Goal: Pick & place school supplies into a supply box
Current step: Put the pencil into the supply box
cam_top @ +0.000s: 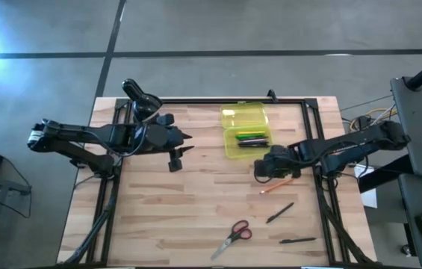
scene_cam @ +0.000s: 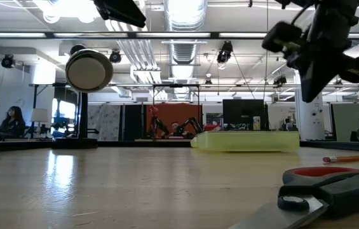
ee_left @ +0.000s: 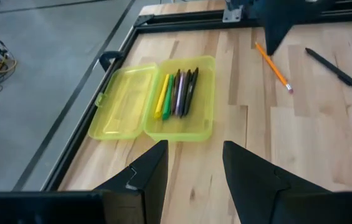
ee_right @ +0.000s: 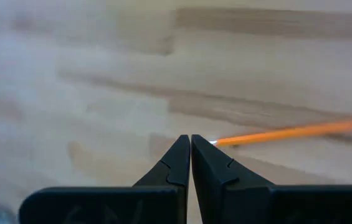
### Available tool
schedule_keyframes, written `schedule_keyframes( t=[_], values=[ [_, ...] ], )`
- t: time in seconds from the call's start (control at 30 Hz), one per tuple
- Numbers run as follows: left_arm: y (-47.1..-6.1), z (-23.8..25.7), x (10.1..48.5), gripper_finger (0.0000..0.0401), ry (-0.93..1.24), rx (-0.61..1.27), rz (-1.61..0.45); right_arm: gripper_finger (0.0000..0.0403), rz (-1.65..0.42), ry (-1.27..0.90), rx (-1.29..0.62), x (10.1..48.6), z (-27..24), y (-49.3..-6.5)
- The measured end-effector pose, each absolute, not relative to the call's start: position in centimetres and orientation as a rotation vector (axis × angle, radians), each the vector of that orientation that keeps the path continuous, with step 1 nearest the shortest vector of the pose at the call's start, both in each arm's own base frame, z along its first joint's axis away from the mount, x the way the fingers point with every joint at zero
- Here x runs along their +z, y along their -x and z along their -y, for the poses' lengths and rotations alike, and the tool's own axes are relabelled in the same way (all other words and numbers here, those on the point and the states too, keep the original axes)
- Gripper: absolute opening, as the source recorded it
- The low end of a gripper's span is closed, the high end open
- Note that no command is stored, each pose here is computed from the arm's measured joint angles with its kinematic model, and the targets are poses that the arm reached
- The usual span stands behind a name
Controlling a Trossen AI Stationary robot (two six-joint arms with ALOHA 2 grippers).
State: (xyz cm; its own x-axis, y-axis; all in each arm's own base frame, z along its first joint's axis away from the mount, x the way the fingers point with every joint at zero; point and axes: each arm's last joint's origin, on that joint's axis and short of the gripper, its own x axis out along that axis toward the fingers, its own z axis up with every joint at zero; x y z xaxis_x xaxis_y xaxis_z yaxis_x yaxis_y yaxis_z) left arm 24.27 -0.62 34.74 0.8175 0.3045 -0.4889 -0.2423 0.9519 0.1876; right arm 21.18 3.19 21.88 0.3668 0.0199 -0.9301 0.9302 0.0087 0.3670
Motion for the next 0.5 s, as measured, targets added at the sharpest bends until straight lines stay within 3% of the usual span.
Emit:
schedule_keyframes(
  t=[0.33, 0.5],
  values=[
    [-24.2, 0.6, 34.8, 0.0138, -0.112, 0.295, -0.537, 0.0028, -0.853, -1.647, -1.427, 20.4, -4.2, -19.6],
    [-24.2, 0.6, 34.8, 0.0138, -0.11, 0.295, -0.536, 0.0049, -0.812, -1.697, -1.521, 19.8, -4.4, -19.8]
  ],
)
